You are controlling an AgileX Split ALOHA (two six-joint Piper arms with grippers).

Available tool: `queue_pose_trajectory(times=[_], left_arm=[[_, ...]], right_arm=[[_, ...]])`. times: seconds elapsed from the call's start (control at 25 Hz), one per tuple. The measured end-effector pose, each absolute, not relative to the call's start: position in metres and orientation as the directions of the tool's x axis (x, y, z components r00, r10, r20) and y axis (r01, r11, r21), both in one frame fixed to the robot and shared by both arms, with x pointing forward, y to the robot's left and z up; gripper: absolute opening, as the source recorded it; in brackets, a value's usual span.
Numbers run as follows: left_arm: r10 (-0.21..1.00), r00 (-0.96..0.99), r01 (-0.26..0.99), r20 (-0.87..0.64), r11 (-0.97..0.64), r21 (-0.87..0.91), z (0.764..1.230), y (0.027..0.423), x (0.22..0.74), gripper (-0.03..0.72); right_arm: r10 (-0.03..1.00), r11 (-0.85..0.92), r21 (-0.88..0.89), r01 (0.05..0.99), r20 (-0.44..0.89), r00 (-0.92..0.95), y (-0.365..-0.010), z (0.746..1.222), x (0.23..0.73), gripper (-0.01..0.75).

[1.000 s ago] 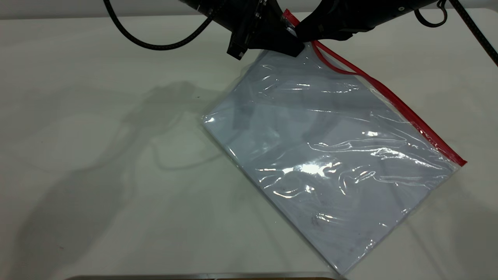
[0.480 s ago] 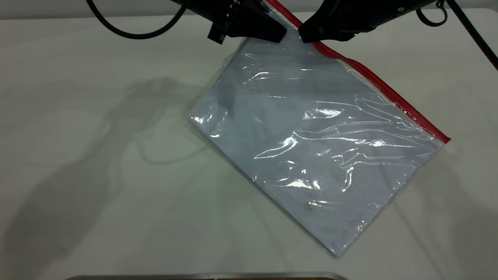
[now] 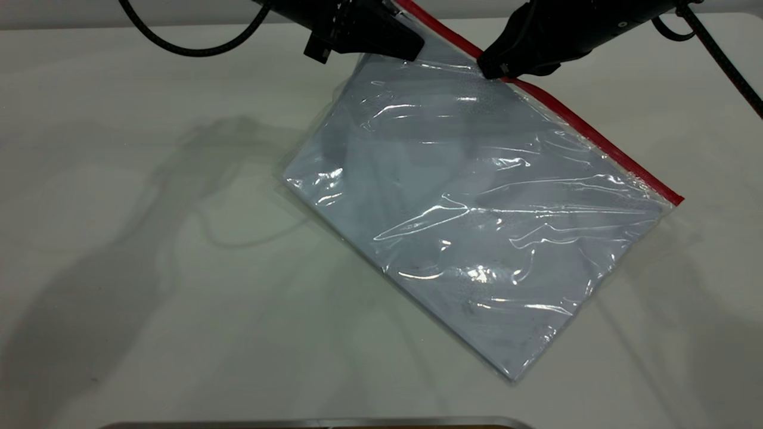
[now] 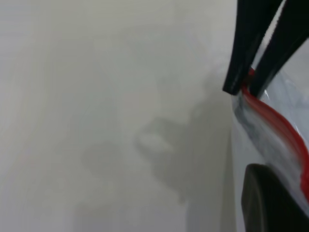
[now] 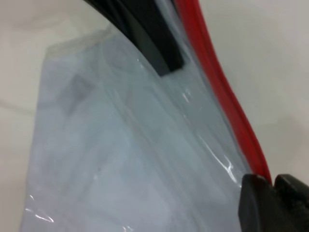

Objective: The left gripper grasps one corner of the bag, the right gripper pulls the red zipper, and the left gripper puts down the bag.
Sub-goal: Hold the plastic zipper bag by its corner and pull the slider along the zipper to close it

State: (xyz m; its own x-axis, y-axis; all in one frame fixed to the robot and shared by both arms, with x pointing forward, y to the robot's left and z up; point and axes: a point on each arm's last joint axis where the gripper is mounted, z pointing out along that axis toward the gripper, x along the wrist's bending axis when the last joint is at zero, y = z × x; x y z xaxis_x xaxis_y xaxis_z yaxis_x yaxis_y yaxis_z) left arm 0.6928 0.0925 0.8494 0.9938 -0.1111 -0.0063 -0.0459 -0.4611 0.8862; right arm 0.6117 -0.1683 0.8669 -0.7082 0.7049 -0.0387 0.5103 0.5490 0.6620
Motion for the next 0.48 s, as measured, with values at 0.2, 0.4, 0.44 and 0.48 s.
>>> queue_pose_trajectory(times=[0.2, 0.4, 0.44, 0.48], left_arm=[[-0.119, 0.993, -0.072, 0.015, -0.487, 0.871, 0.85, 0.093, 0.695, 0.054], [-0.133, 0.989, -0.123, 0.064, -0.507, 0.853, 0.857, 0.095, 0.701, 0.054], [-0.133, 0.988, -0.132, 0.074, -0.508, 0.851, 0.859, 0.095, 0.703, 0.054], [-0.135, 0.987, -0.141, 0.083, -0.509, 0.849, 0.86, 0.096, 0.704, 0.054]], right_arm=[[0.716, 0.561, 0.645, 0.52, -0.063, -0.695, -0.171, 0.865, 0.612, 0.036], [0.746, 0.582, 0.593, 0.556, -0.117, -0.656, -0.181, 0.859, 0.609, 0.036], [0.751, 0.586, 0.583, 0.563, -0.13, -0.647, -0.183, 0.858, 0.609, 0.036], [0.755, 0.589, 0.575, 0.568, -0.14, -0.641, -0.184, 0.857, 0.609, 0.036]])
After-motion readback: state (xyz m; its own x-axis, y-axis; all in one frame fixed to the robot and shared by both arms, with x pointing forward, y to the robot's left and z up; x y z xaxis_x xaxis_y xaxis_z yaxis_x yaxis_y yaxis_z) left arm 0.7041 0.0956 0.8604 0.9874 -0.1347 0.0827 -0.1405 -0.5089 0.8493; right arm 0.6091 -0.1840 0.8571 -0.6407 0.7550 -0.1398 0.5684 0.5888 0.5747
